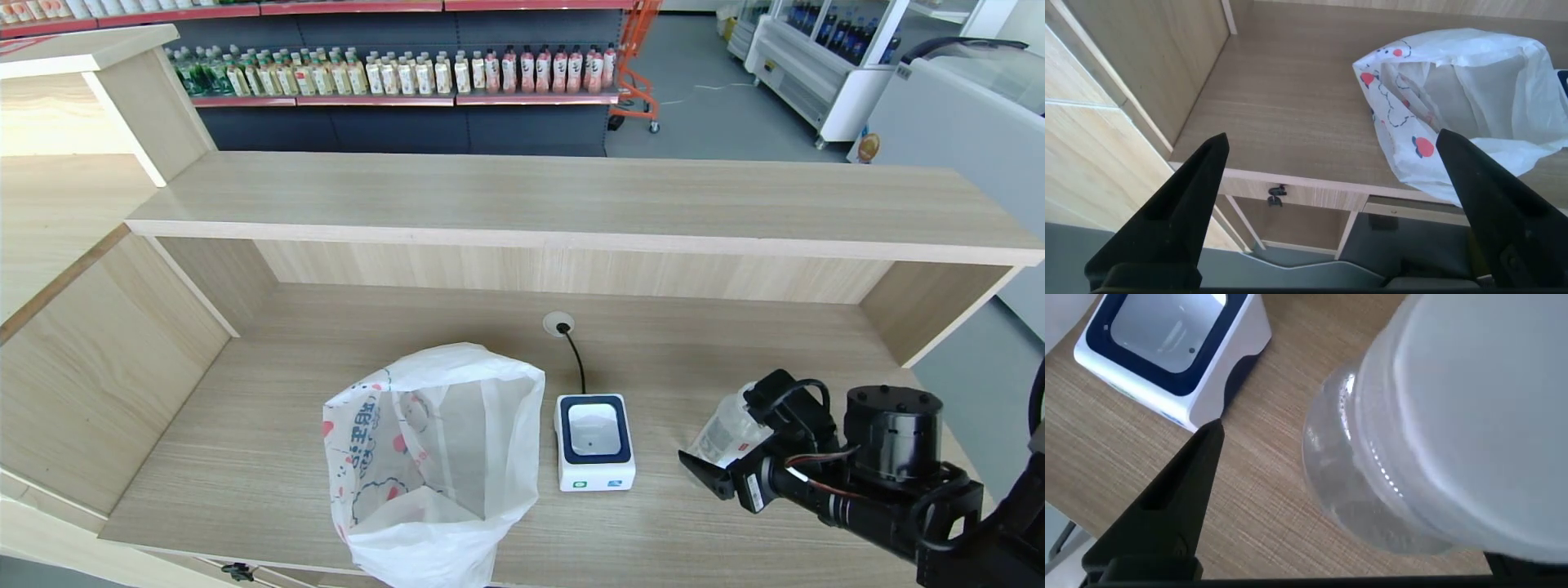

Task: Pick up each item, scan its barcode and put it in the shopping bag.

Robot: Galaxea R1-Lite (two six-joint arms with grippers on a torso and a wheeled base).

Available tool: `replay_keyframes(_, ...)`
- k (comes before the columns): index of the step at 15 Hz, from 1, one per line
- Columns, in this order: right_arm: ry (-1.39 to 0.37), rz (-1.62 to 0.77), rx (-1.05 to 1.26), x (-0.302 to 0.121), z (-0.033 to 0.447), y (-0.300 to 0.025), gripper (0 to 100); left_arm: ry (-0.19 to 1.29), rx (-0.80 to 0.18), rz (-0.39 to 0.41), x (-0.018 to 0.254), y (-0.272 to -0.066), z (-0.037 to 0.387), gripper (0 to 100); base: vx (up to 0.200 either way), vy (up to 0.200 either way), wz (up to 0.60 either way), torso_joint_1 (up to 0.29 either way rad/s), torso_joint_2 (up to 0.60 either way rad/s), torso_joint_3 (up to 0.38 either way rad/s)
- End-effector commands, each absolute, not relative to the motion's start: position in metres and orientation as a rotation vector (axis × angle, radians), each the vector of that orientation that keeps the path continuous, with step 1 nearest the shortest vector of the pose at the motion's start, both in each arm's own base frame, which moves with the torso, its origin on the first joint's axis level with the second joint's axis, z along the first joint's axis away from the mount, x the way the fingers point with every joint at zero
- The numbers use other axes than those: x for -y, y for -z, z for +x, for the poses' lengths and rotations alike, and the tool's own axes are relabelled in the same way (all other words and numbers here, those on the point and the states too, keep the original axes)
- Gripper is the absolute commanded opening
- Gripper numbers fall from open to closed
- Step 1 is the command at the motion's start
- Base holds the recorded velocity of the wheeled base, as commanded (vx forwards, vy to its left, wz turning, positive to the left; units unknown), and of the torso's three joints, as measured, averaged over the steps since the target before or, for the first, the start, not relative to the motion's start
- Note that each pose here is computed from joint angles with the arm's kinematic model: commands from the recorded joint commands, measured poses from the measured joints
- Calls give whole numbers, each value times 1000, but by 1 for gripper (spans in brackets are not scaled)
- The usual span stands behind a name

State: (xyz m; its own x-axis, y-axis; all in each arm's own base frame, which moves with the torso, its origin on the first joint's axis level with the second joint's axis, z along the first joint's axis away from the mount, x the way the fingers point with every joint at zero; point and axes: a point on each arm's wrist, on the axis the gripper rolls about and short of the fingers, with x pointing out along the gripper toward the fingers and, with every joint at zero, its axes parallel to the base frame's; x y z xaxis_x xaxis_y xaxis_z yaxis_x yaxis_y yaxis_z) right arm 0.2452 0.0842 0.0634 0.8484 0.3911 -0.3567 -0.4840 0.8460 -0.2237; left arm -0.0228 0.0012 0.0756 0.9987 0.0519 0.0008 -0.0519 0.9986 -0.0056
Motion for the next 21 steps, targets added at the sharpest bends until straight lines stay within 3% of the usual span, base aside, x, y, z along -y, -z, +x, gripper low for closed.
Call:
replay_keyframes(1,-476,-334,-320,-87,251,-52,100,-52,2,-6,-1,-76,-23,100,0,0,0,0,0,0)
replay_keyframes(13,-486,-274,-184,-98,270,-51,100,-52,2,-6,-1,-76,-23,100,0,0,0,0,0,0)
replay_keyframes(14,-486,-272,-180,-98,270,-51,0,-52,2,-6,-1,-76,-23,100,0,0,0,0,0,0)
replay_keyframes(21,-488,-263,-132,-93,267,-65,0,-52,2,-6,-1,-76,-23,100,0,0,0,0,0,0)
